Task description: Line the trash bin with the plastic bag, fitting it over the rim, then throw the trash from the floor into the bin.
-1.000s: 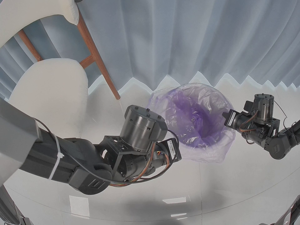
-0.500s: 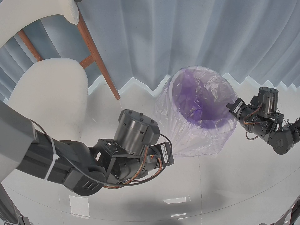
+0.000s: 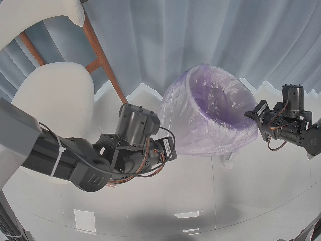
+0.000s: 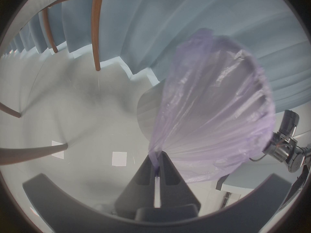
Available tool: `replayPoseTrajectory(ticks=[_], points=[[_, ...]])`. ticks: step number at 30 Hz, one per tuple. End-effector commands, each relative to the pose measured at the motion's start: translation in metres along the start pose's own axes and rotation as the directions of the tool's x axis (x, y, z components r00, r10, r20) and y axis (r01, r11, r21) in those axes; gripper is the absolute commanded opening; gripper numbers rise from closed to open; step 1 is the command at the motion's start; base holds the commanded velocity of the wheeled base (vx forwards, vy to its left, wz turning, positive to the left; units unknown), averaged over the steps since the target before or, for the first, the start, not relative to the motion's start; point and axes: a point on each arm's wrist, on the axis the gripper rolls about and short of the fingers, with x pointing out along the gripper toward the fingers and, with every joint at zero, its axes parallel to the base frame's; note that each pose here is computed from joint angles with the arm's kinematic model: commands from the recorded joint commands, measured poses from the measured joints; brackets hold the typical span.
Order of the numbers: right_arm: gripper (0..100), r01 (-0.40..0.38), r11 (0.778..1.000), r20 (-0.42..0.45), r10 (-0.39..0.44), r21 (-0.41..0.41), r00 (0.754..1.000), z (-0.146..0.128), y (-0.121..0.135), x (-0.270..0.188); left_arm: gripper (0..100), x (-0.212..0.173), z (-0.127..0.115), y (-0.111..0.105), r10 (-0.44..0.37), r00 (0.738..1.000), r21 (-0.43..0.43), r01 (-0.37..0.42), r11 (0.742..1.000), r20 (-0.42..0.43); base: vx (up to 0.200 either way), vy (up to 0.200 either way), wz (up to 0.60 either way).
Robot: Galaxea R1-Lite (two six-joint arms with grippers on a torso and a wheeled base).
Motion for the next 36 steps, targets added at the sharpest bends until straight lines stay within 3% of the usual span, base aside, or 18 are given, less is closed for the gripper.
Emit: replayPoseTrajectory(ticks=[1,4,5,9,15,16,18,22,24,28,30,33,34,36], points=[[0,-0.036,0.999,0.014,0.036,-0.002,0.999,0.004,0.007,-0.012,0,0.006,0.008,-0.001,-0.002,1.0,-0.006,0.003,1.0,0.029,0.0,0.0,0.0],[0,-0.032,0.999,0.008,0.032,-0.011,0.999,0.003,0.007,-0.01,0,0.005,0.01,-0.003,-0.007,0.999,0.006,0.007,1.0,0.042,0.0,0.0,0.0],[0,-0.033,0.999,0.009,0.033,-0.011,0.999,0.003,0.007,-0.01,100,0.004,0.011,-0.002,-0.005,0.999,0.009,0.004,1.0,0.046,0.0,0.0,0.0],[0,-0.03,0.999,0.008,0.03,-0.019,1.0,0.002,0.006,-0.009,100,-0.001,0.014,-0.002,-0.005,0.998,0.003,0.005,1.0,0.055,0.0,0.0,0.0],[0,-0.014,0.995,0.004,0.015,-0.098,1.0,0.002,0.003,0.0,100,-0.033,0.006,0.007,0.011,0.999,0.014,-0.012,1.0,0.042,0.0,0.0,0.0],[0,0.01,0.986,-0.009,-0.012,-0.166,1.0,-0.001,-0.003,0.008,100,-0.055,-0.011,0.017,0.028,1.0,0.048,-0.028,0.998,-0.002,0.0,0.0,0.0],[0,0.018,0.974,-0.016,-0.022,-0.226,1.0,-0.004,-0.008,0.018,100,-0.075,-0.023,0.029,0.042,0.999,0.101,-0.039,0.994,-0.027,0.0,0.0,0.0],[0,-0.004,0.956,-0.013,0.0,-0.293,1.0,-0.009,-0.012,0.034,100,-0.1,-0.024,0.042,0.027,1.0,0.131,-0.028,0.991,0.007,0.0,0.0,0.0],[0,-0.045,0.927,-0.045,0.03,-0.371,0.999,-0.016,-0.021,0.052,100,-0.116,-0.009,0.049,-0.024,0.992,0.105,0.01,0.994,0.127,0.0,0.0,0.0],[0,-0.113,0.896,-0.092,0.081,-0.429,0.992,-0.023,-0.026,0.068,100,-0.136,0.01,0.045,-0.145,0.958,0.137,0.114,0.984,0.248,0.0,0.0,0.0],[0,-0.126,0.881,-0.115,0.082,-0.456,0.99,-0.027,-0.028,0.075,100,-0.142,0.017,0.046,-0.165,0.944,0.155,0.125,0.98,0.285,0.0,0.0,0.0],[0,-0.158,0.829,-0.163,0.081,-0.536,0.983,-0.04,-0.03,0.089,100,-0.153,0.03,0.05,-0.2,0.915,0.159,0.152,0.976,0.351,0.0,0.0,0.0],[0,-0.161,0.827,-0.165,0.084,-0.539,0.983,-0.04,-0.03,0.089,100,-0.154,0.03,0.051,-0.2,0.914,0.159,0.153,0.975,0.352,0.0,0.0,0.0],[0,-0.173,0.799,-0.179,0.084,-0.576,0.98,-0.049,-0.038,0.103,100,-0.162,0.034,0.064,-0.18,0.907,0.148,0.132,0.98,0.381,0.0,0.0,0.0]])
